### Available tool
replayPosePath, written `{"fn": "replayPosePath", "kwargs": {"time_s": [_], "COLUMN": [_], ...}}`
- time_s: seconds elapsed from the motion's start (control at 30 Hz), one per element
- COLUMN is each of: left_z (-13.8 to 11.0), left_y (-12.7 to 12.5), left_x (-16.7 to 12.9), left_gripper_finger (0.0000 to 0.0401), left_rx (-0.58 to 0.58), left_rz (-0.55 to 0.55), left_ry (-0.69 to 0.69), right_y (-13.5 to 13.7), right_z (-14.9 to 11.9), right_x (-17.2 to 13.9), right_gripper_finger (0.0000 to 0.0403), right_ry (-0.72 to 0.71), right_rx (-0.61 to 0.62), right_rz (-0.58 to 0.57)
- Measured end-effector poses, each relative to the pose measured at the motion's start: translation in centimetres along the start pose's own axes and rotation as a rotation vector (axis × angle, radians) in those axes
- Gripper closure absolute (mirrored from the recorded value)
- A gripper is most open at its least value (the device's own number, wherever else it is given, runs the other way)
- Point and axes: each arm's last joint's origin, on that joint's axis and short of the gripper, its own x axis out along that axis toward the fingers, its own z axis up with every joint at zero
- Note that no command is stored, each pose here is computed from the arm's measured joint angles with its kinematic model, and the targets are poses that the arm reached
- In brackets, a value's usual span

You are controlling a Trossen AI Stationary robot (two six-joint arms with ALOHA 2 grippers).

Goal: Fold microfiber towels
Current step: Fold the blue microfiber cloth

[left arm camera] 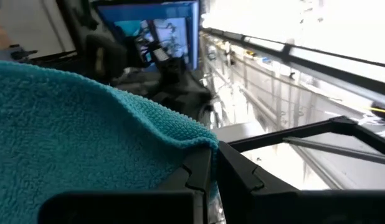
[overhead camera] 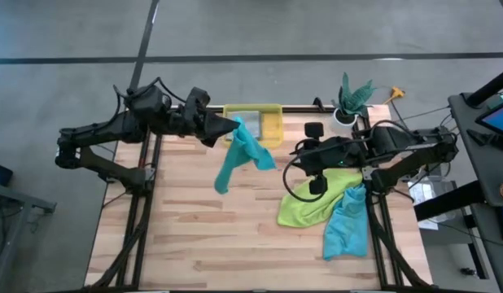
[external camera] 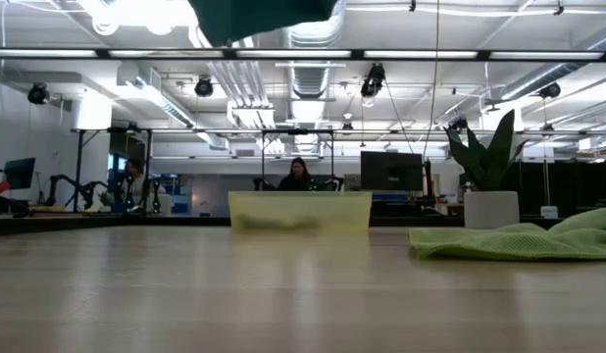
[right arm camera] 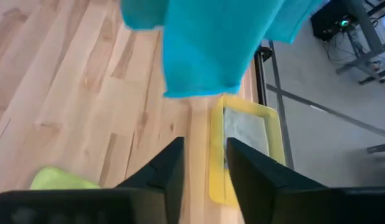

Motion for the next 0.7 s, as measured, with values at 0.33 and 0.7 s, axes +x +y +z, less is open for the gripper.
{"fn": "replayPosePath", "kwargs": {"time_s": [0.33,0.7], "left_z": [0.2,0.2], "left_y": [-0.5,-0.5], "left_x": [0.0,0.0], "left_gripper_finger": [0.0395,0.0395], "left_rx": [-0.017,-0.042], "left_rz": [-0.048,-0.048], "left_ry": [-0.034,-0.033], "right_y": [0.4,0.8], "right_z": [2.1,1.5], "right_x": [1.1,1.6], "right_gripper_finger": [0.0202,0.0191], "right_ry": [-0.135,-0.066], "right_rx": [-0.025,-0.090], "right_rz": [-0.082,-0.092]}}
